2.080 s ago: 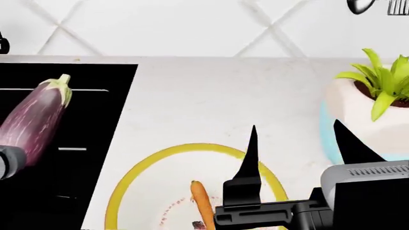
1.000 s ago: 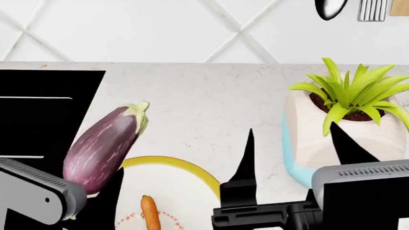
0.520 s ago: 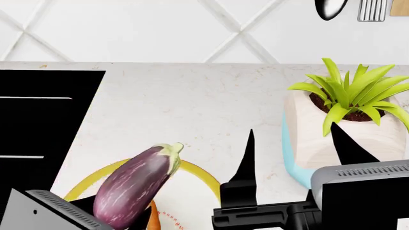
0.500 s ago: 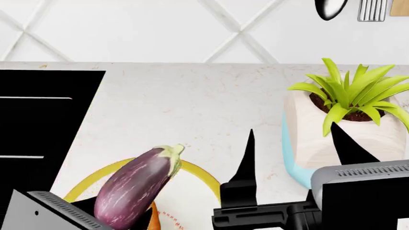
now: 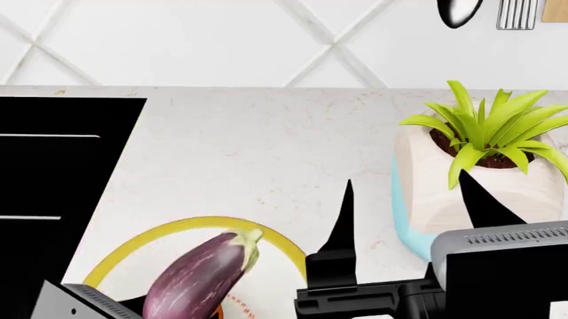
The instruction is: There is a mixed pile of frozen fruits and vegetables on the counter. Locate all the frozen vegetables and place the items in a bowl on the counter. Take all the frozen fruits and defrost them in a running sink.
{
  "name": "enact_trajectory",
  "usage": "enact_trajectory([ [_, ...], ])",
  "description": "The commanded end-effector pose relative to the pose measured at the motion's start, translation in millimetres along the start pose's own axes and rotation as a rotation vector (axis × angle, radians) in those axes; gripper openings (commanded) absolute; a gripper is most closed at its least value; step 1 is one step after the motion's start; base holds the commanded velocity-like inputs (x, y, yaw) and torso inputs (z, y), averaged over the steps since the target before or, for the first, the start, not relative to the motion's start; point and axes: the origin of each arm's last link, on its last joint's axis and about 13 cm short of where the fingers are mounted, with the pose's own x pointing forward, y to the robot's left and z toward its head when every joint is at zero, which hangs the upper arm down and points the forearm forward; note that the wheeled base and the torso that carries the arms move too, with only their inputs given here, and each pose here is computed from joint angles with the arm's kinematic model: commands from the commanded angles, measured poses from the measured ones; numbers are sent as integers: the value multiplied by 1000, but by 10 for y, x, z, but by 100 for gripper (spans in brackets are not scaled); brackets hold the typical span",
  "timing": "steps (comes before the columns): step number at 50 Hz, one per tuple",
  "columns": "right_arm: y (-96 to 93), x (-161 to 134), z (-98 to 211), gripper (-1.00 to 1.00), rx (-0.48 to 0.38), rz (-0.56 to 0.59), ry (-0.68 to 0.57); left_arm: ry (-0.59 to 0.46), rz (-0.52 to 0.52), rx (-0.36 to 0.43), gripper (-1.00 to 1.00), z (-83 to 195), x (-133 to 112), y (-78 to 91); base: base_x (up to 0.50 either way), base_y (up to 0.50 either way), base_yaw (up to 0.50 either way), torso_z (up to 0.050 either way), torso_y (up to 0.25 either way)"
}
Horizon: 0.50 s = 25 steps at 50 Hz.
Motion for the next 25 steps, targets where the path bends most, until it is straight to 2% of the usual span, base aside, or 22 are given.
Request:
enact_trajectory([
  [1, 8, 2, -11, 100, -2, 4, 4, 10, 1, -8, -100, -17, 9, 8, 0, 0, 0, 0, 0],
  [12, 6, 2, -20, 100, -4, 5, 9, -5, 11, 11, -100, 25, -8, -1, 0, 0, 0, 0, 0],
  [13, 6, 3, -21, 100, -3, 6, 9, -6, 12, 12, 100, 32, -10, -4, 0, 0, 0, 0, 0],
  [25, 14, 2, -25, 100, -2, 9, 12, -31, 9, 34, 100, 117, -23, -36, 0, 0, 0, 0, 0],
])
